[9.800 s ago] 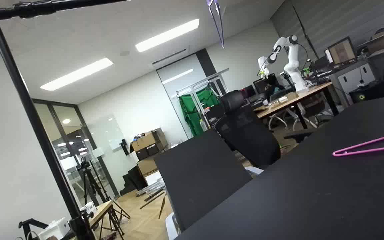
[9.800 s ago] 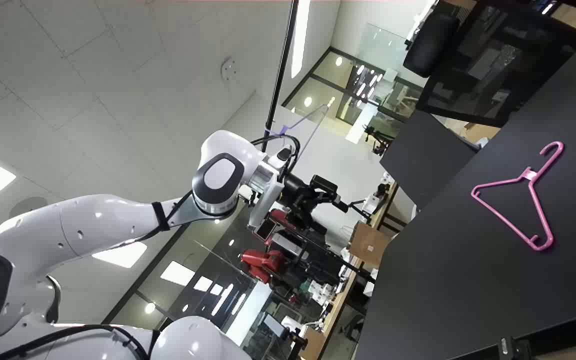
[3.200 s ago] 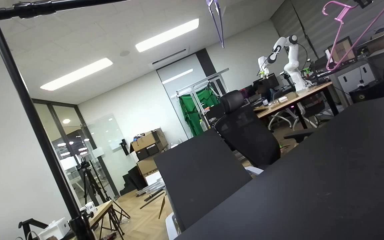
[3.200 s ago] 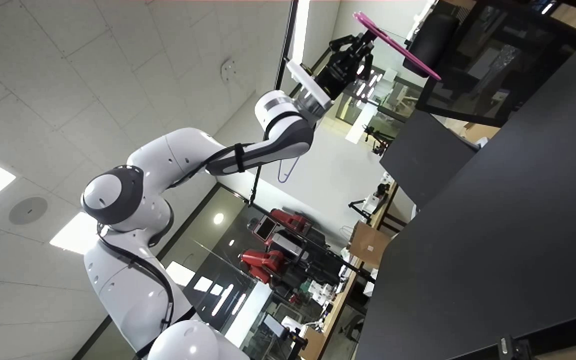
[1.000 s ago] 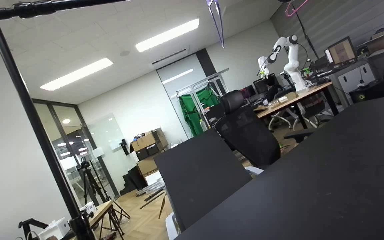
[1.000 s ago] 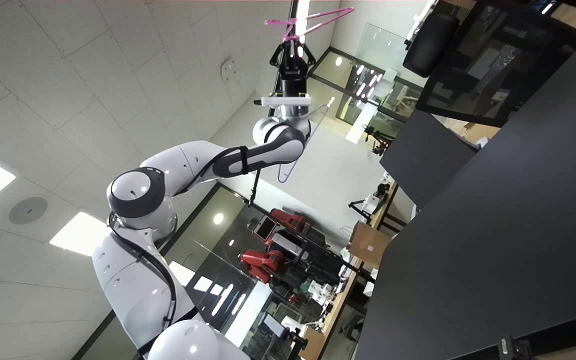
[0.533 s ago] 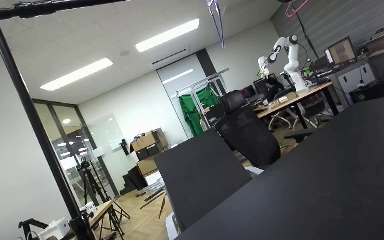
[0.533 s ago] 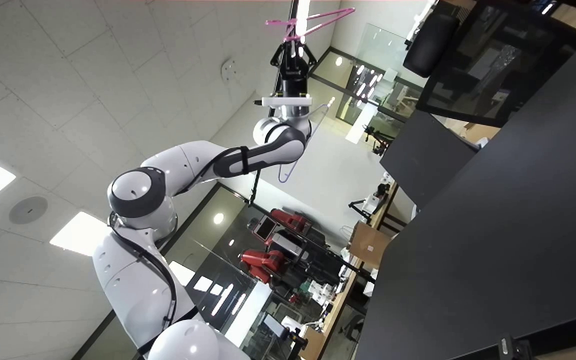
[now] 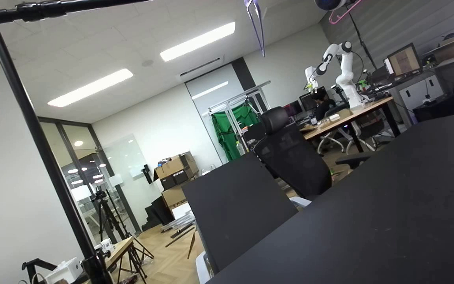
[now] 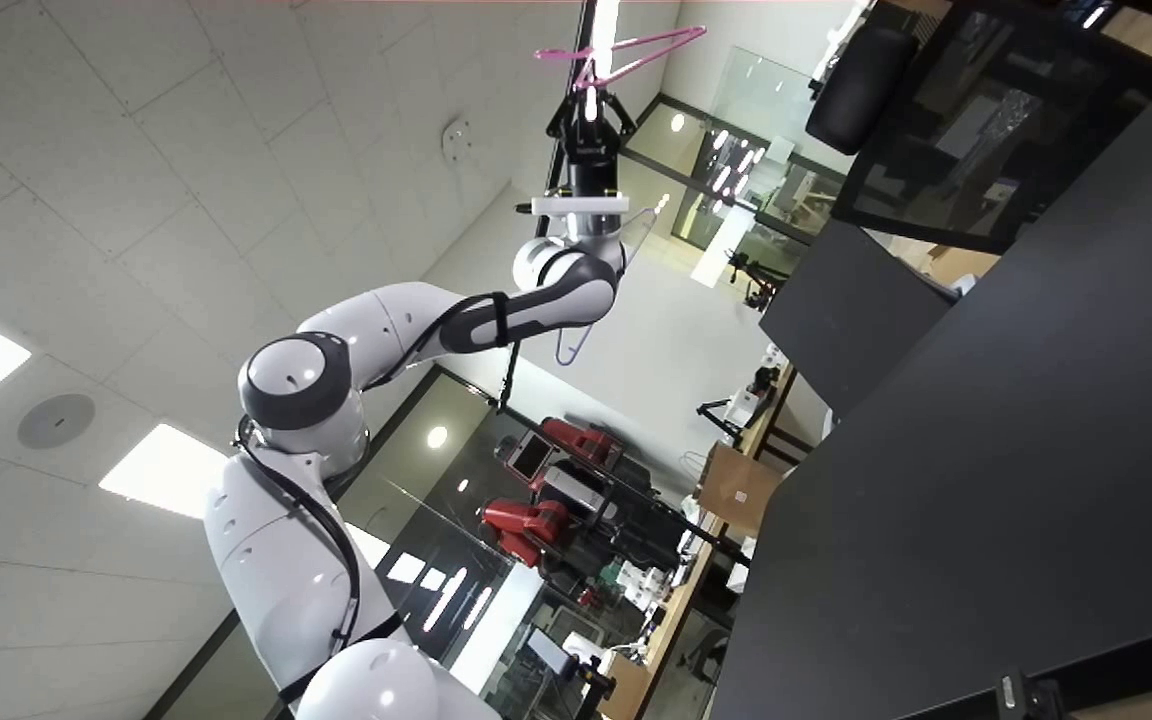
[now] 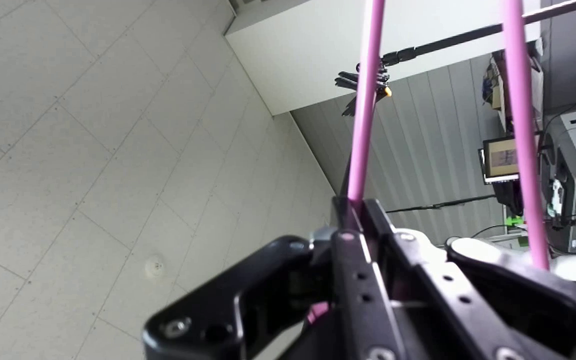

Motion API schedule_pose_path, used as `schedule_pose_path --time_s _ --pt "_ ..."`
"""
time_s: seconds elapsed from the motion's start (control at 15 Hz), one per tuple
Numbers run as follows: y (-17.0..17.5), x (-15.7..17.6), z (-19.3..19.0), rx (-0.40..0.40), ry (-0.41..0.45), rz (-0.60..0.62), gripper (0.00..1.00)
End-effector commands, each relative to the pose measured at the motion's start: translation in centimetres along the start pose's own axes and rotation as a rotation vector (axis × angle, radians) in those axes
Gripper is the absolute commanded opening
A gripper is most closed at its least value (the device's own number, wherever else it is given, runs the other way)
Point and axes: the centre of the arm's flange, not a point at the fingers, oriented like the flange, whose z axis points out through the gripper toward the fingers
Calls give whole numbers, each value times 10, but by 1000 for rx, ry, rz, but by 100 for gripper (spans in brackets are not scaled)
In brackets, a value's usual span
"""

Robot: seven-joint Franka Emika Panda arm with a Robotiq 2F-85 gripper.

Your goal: Hang the pink coat hanger on the rod

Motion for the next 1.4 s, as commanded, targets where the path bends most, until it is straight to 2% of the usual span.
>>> schedule_pose_path --time_s 0.0,0.8,1.33 --pt "-1 26 1 -32 -16 51 2" --pt "-17 63 5 -41 -35 80 2" --pt "-34 62 12 -52 -41 48 2"
